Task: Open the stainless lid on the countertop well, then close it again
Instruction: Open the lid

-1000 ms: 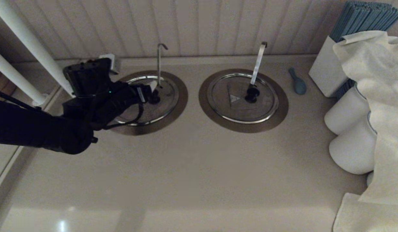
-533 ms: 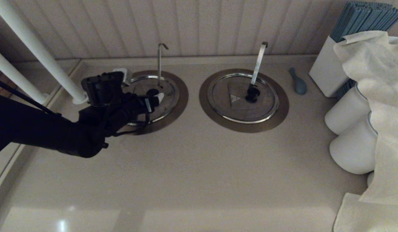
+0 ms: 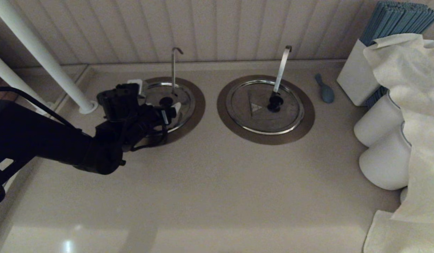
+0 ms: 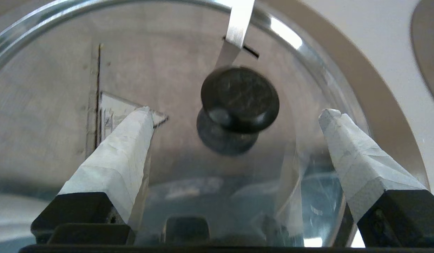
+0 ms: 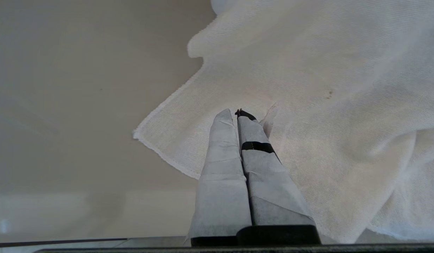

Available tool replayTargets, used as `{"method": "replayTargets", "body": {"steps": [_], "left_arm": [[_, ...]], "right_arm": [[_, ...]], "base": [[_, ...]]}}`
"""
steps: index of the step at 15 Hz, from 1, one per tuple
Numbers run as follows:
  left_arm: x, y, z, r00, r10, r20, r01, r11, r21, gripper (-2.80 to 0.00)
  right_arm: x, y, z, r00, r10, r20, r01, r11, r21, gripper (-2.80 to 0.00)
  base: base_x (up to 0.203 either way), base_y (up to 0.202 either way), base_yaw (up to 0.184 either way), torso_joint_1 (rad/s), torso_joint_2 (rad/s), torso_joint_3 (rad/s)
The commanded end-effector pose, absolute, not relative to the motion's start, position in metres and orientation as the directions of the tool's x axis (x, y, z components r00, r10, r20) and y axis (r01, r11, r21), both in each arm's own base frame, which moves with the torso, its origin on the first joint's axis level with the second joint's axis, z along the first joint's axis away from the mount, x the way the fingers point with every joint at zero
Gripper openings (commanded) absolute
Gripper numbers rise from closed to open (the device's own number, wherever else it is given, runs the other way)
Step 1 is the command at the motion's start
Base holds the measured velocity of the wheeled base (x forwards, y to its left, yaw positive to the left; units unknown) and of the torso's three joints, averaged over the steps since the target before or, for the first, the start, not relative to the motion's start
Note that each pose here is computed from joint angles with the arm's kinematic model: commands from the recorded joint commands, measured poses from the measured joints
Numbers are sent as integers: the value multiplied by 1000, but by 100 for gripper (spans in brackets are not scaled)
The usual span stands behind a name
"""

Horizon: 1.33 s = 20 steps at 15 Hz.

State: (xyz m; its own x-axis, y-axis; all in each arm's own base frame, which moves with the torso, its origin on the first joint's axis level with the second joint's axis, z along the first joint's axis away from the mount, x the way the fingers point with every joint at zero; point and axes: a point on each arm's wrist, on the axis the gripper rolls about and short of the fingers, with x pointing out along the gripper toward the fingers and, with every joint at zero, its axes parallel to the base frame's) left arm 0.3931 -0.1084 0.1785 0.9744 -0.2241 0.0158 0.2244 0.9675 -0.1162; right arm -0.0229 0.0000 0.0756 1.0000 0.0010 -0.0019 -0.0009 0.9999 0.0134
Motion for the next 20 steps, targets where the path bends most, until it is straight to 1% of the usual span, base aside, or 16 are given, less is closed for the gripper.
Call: {"method": "replayTargets", "body": {"steps": [1,6,8,10,12,13,20], "left_arm": [[399,-109,168,975,-222,9,222,968,-117,0],[401,-104,165,978,-207,8,206,973,-108,0],[404,-104,157,979,-205,-11,203,974,-104,0],[406,-104,152,979,-202,-21,200,978,-57,0],[407,-102,153,981,-196,12,196,980,-34,0],[410,-98,154,981,-186,60,188,982,-34,0],[412,-90,155,983,-165,76,168,986,-25,0]], "right_arm": [[-23,0,76,1000,2,-3,-1,1000,14,-280],[-23,0,76,1000,2,-3,-1,1000,14,-280],[-23,0,76,1000,2,-3,-1,1000,14,-280],[-23,0,76,1000,2,-3,-1,1000,14,-280],[-23,0,76,1000,2,-3,-1,1000,14,-280],[-23,0,76,1000,2,-3,-1,1000,14,-280],[-23,0,76,1000,2,-3,-1,1000,14,-280]], "base": [[0,0,0,0,0,0],[0,0,0,0,0,0],[0,0,0,0,0,0],[0,0,0,0,0,0],[0,0,0,0,0,0],[0,0,0,0,0,0],[0,0,0,0,0,0]]}}
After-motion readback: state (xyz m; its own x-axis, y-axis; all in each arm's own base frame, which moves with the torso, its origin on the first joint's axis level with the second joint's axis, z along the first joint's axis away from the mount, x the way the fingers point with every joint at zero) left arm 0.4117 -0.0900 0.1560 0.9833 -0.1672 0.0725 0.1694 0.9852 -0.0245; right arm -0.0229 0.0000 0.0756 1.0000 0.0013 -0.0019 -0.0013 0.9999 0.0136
